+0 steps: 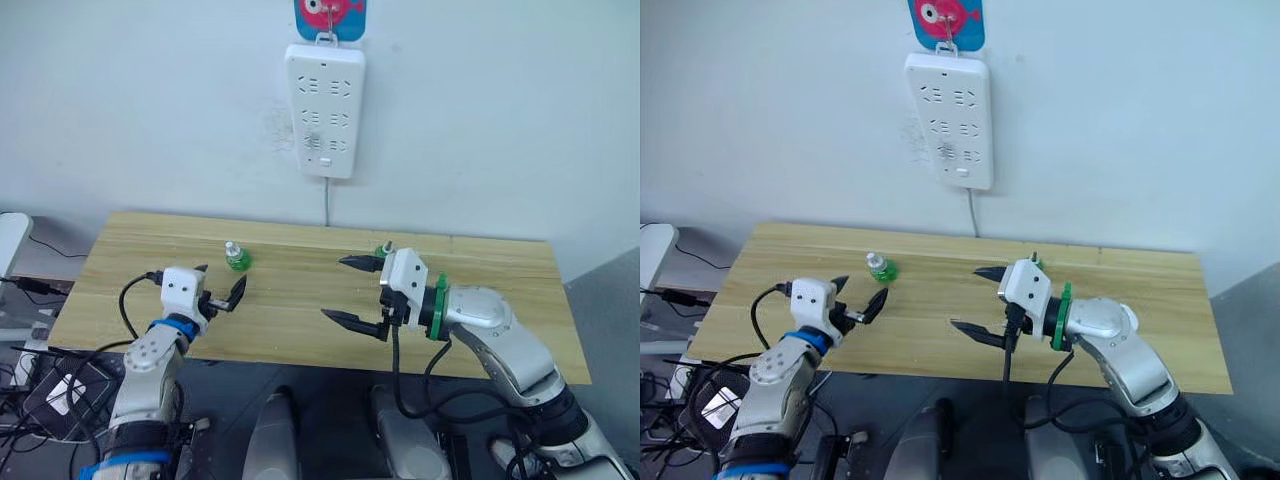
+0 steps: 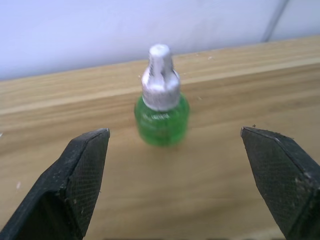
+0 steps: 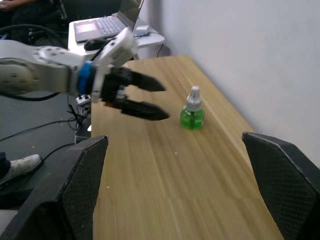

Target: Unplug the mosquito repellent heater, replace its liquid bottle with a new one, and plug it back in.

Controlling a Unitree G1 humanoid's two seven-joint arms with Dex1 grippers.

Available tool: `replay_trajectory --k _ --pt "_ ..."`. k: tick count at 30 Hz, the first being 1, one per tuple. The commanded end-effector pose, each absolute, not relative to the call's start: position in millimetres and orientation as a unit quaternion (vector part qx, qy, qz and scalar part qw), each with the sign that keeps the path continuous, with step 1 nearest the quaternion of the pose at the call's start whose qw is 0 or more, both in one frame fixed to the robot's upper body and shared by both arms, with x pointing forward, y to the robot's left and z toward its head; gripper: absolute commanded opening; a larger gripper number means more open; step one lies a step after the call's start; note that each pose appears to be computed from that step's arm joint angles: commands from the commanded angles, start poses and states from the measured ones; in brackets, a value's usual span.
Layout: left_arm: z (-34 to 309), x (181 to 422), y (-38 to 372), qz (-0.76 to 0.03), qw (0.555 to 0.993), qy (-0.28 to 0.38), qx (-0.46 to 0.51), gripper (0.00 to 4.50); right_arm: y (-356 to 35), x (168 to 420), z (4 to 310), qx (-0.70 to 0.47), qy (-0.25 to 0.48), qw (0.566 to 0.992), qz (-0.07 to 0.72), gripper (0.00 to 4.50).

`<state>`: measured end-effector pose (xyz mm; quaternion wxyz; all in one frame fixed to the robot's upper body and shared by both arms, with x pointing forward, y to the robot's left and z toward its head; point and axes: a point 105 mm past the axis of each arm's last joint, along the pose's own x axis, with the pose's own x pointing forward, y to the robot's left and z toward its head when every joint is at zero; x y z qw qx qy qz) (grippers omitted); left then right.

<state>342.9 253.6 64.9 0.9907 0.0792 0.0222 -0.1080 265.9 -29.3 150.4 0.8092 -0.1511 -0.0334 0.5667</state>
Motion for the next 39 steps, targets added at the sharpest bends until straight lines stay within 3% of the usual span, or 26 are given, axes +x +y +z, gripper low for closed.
replay_trajectory --k 1,18,21,26,28,33,36,39 --pt "58.6 351.4 258.1 -0.103 0.99 0.025 0.091 4.5 -27.0 257.4 161.5 -0.152 -0.035 0.811 0.564 4.48" --pt "51.0 387.8 238.5 -0.105 0.99 0.015 0.088 4.5 -44.3 241.3 156.6 -0.142 0.029 0.829 0.539 4.48" --pt "51.3 389.1 235.3 -0.108 0.99 0.011 0.089 3.89 -45.9 239.4 156.7 -0.142 0.032 0.831 0.537 4.5" --pt "51.9 387.3 232.9 -0.116 0.988 0.003 0.098 2.3 -48.7 238.9 155.6 -0.138 0.037 0.836 0.529 4.5" --pt "54.8 385.0 230.1 -0.125 0.987 -0.004 0.099 2.25 -48.7 236.8 155.9 -0.142 0.032 0.833 0.534 4.5" --pt "80.6 344.6 168.5 -0.306 0.941 -0.033 0.139 2.25 -46.8 235.0 169.1 -0.138 0.0 0.828 0.543 4.5" --pt "97.1 312.6 134.0 -0.421 0.892 -0.012 0.166 2.25 -45.5 236.0 178.6 -0.133 -0.022 0.826 0.548 4.5" --pt "107.8 299.9 118.0 -0.479 0.862 0.009 0.166 2.25 -44.1 233.5 177.0 -0.147 -0.023 0.816 0.558 4.5"
